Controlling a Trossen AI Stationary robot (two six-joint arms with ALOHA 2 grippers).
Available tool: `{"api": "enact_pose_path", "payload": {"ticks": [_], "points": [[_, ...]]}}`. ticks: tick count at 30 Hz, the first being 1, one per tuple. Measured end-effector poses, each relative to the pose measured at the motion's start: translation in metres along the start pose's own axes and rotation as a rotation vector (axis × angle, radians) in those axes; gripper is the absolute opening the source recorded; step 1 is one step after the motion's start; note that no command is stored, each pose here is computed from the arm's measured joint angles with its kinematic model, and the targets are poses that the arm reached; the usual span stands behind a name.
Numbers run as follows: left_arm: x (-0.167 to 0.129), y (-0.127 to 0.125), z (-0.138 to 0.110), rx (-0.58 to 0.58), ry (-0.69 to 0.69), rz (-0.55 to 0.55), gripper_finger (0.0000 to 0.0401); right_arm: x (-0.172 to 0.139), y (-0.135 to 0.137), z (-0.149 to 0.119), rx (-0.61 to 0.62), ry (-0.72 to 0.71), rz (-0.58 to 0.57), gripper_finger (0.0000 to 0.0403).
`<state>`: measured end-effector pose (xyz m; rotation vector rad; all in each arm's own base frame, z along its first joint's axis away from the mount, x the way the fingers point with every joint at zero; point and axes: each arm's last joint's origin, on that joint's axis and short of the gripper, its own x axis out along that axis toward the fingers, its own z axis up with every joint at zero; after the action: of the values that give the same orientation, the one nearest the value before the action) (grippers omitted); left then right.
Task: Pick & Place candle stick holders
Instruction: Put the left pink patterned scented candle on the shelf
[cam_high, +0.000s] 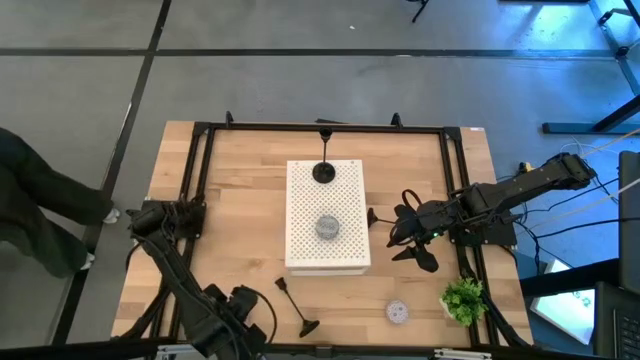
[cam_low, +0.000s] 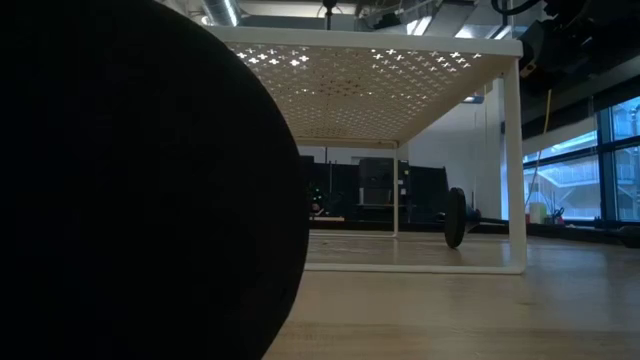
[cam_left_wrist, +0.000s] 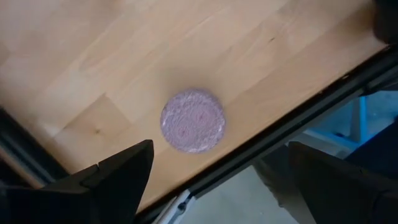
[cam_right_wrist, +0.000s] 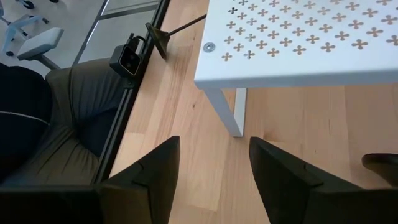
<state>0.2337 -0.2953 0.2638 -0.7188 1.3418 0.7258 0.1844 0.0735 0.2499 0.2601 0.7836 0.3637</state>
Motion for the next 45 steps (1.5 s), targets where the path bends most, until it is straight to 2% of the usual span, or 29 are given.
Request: {"api": "enact_pose_path", "payload": {"ticks": [7,12,16,20,23,31,36,40,45], "points": [[0.000,-0.002,0.005,0.021,-0.009,-0.007,0.0397,0.000,0.000,0.000,0.000,0.000,0.000,0.0195],[0.000,-0.001,0.004,0.038,-0.027,-0.006,0.0399,0.000,0.000,0.000,0.000,0.000,0.000,0.0195],[0.002,0.006,0.000,0.038,-0.077,0.058,0.0400,0.000,0.000,0.000,-0.001,0.001,0.000,0.0195],[0.015,0.007,-0.007,0.037,-0.034,0.166,0.0400,0.000,0.000,0.000,-0.001,0.001,0.000,0.0195],[0.023,0.004,-0.010,0.038,-0.023,0.177,0.0400,0.000,0.000,0.000,-0.001,0.001,0.000,0.0195],[0.029,-0.003,-0.009,0.052,-0.033,0.136,0.0400,0.000,0.001,0.002,-0.004,-0.017,0.006,0.0195],[0.055,0.010,-0.015,0.044,0.015,0.123,0.0400,0.000,0.001,0.002,-0.004,-0.018,0.006,0.0195],[0.078,0.029,-0.020,0.016,0.068,0.027,0.0400,0.000,0.001,0.002,-0.006,-0.018,0.006,0.0195],[0.062,0.049,-0.015,-0.041,-0.009,-0.110,0.0400,0.000,0.001,0.002,-0.019,-0.024,0.007,0.0195]]}}
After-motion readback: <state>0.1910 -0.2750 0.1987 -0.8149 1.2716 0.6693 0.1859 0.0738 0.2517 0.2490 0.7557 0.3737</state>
